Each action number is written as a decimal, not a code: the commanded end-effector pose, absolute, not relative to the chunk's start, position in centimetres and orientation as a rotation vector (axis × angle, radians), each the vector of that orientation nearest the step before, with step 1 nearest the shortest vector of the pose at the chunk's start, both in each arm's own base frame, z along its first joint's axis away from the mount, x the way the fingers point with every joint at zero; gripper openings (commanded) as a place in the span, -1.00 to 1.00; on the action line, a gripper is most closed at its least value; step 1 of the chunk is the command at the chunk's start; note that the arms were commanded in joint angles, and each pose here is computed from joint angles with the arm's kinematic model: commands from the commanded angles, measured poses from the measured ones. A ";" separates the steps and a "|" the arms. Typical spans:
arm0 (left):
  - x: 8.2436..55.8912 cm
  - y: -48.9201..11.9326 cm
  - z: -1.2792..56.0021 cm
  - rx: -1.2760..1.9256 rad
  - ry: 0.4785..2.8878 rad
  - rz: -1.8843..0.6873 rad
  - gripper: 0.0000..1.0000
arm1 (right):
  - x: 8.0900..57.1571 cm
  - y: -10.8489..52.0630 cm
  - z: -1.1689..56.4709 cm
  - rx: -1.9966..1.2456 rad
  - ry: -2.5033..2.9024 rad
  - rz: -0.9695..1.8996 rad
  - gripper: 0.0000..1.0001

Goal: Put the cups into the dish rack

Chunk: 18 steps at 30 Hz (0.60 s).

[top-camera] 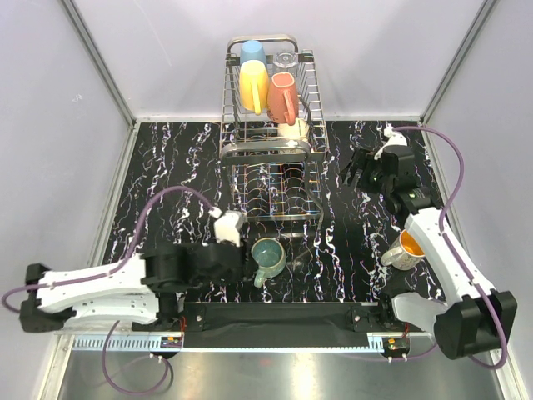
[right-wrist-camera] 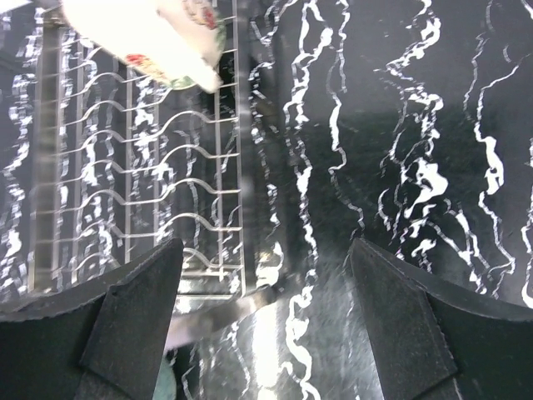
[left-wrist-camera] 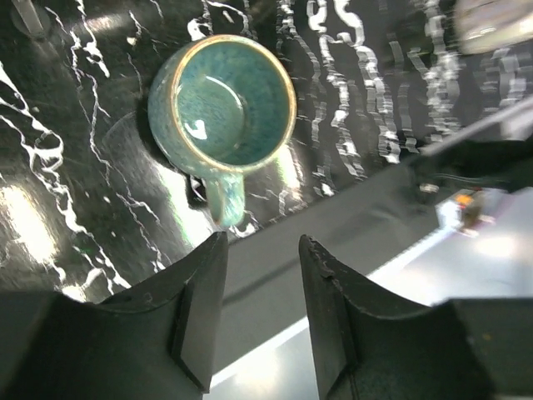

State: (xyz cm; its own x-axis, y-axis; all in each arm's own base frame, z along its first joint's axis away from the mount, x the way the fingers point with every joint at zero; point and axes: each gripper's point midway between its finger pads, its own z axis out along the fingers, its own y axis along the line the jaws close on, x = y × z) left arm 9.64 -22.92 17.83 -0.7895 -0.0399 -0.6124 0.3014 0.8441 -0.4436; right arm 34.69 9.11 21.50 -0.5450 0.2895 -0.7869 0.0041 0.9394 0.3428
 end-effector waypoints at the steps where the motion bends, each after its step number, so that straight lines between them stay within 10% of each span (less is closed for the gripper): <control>1: 11.7 -25.0 18.5 0.155 2.250 -0.637 -0.05 | 33.1 9.8 23.3 0.209 2.099 0.453 0.78; 7: 12.2 -28.3 16.1 0.343 2.250 -0.548 0.27 | 30.5 10.0 24.6 0.187 2.073 0.510 0.85; 18: 13.3 -32.2 13.5 0.540 2.254 -0.538 0.29 | 26.8 8.9 25.9 0.175 2.041 0.490 0.90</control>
